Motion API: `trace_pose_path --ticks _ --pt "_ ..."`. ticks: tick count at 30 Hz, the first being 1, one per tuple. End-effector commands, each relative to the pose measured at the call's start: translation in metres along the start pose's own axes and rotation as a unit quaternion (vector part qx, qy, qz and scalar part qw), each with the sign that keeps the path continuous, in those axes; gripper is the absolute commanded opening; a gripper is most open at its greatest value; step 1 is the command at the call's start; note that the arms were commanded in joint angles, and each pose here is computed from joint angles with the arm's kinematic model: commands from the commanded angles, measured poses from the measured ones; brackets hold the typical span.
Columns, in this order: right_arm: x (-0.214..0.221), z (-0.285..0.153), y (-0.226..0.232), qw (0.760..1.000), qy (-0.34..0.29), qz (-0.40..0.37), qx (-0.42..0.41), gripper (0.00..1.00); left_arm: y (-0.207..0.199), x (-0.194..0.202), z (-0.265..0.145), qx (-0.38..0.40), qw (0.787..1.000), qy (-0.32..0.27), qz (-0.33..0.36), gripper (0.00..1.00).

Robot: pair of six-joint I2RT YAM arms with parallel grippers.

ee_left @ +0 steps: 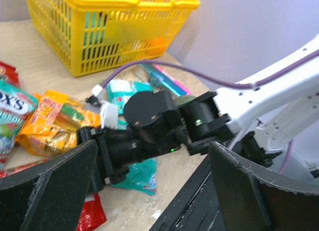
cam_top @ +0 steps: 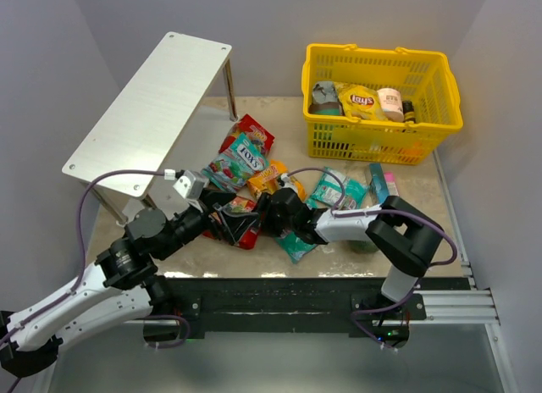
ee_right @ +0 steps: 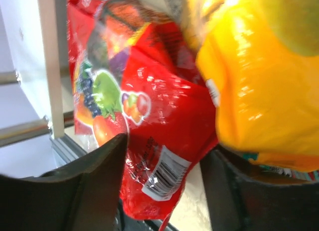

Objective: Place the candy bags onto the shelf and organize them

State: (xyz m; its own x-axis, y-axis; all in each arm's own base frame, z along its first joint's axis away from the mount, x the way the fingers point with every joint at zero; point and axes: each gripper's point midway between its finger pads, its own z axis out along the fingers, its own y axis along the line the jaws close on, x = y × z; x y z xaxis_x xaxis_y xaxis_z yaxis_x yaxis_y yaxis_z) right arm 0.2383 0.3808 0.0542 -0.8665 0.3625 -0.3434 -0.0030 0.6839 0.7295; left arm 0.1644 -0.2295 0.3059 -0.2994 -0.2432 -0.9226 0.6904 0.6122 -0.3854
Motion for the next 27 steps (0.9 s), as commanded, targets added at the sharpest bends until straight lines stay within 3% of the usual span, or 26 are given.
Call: trace_pose_path --ticks 1,3,6,14,21,27 --pt "0.000 0.008 0.007 0.999 -0.011 0.031 -0.025 0.36 -0.035 -0.046 -0.008 0.071 0.996 -0.056 0.013 0.99" --pt "0.003 0.008 0.008 0.999 -0.001 0.034 -0.023 0.12 -0.040 -0.053 -0.009 0.079 0.995 -0.062 0.017 0.99" --pt "-0.001 -0.003 0.023 0.999 -0.003 0.032 -0.042 0.01 -0.045 -0.066 -0.011 0.086 0.993 -0.076 0.020 0.99" --pt "-0.041 -0.064 0.100 0.990 -0.050 -0.001 -0.134 0.00 -0.067 -0.103 -0.032 0.128 0.984 -0.122 0.035 0.99" --pt "-0.070 -0.124 0.177 0.966 -0.083 -0.032 -0.242 0.00 -0.076 -0.130 -0.052 0.144 0.974 -0.163 0.062 1.00" --pt "-0.082 -0.150 0.213 0.951 -0.097 -0.060 -0.286 0.00 -0.070 -0.149 -0.066 0.124 0.970 -0.199 0.069 0.99"
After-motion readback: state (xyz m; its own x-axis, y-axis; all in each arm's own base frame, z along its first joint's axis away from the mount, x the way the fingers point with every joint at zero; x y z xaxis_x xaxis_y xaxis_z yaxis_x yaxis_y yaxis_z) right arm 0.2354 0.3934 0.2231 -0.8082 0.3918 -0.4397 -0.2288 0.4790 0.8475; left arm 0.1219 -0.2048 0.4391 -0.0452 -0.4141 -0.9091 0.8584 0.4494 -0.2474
